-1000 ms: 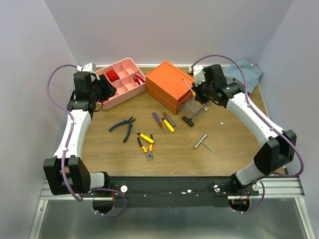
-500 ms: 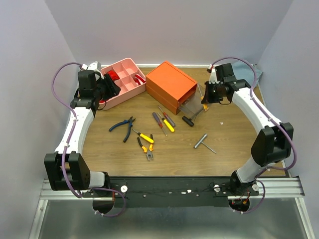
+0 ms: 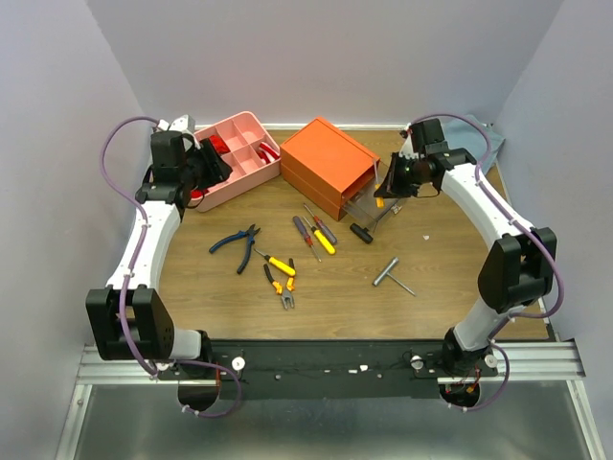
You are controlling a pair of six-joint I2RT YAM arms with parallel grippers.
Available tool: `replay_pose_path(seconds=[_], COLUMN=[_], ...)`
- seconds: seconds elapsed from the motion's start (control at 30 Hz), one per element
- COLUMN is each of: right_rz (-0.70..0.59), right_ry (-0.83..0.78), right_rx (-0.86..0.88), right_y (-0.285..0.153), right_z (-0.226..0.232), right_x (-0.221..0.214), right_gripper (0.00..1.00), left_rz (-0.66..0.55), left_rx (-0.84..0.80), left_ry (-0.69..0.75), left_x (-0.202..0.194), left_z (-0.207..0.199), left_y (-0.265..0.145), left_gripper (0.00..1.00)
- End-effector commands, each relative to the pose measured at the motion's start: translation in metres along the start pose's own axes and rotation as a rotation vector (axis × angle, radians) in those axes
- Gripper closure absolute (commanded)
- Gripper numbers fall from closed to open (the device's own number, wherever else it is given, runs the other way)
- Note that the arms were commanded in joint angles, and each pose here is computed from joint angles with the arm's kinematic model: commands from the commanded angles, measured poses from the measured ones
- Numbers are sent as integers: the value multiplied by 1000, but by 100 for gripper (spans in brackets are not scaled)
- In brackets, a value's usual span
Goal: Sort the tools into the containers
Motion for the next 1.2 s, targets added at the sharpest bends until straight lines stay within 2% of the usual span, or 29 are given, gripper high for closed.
replay_pose_path(seconds=[0.0, 0.03, 0.23, 0.37, 0.4, 0.43, 0.5, 0.53, 0.6, 0.8, 0.9, 1.0, 1.03, 1.17], right_rz=[33, 32, 22, 32, 25, 32, 17, 11, -12, -121, -137, -111, -91, -2], right_ry=[86, 90, 122, 122, 115, 106, 96, 83, 55, -61, -165, -372, -504, -774], right_rx=[-65, -69, -168, -140, -122, -104, -45, -26, 14, 33, 89, 159, 161, 156], right_y=[-6, -7, -6, -7, -5, -2, -1, -1, -6, -38, -52, -64, -68, -73], right_z=[-10, -10, -28, -23, -21, -19, -9, -5, 6, 18, 24, 18, 8, -25], right_x=[-13, -14, -23, -23, -20, -20, -11, -7, 5, 24, 20, -6, -20, -67], right_gripper=[99, 99, 99, 99, 96, 79, 62, 51, 46, 45, 43, 41, 39, 38], left_rz=[-9, 5, 4, 4, 8, 7, 9, 10, 13, 9, 8, 21, 24, 29], left_rx=[-34, -61, -68, -75, -77, -78, -83, -83, -85, -114, -151, -187, -203, -255], left_ry=[30, 43, 46, 58, 58, 60, 64, 66, 67, 78, 98, 120, 126, 145], left_x=[12, 7, 10, 11, 10, 10, 9, 9, 9, 10, 10, 6, 5, 4], left_z=[-9, -20, -25, -28, -29, -29, -31, -30, -31, -38, -47, -56, -60, -72], left_y=[2, 4, 8, 9, 10, 11, 12, 13, 14, 17, 19, 22, 22, 26], left_gripper=[41, 41, 41, 41, 41, 41, 41, 41, 41, 41, 41, 41, 41, 41])
Point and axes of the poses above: each gripper's point midway between its finger pads, its own y axis out along the fingers, its own z axis along the line the jaws close on, x = y × z, the point moved 4 cm from there along -y, back along the fingers, and after that the axes turned 6 degrees about y, right-handed, at the moved point
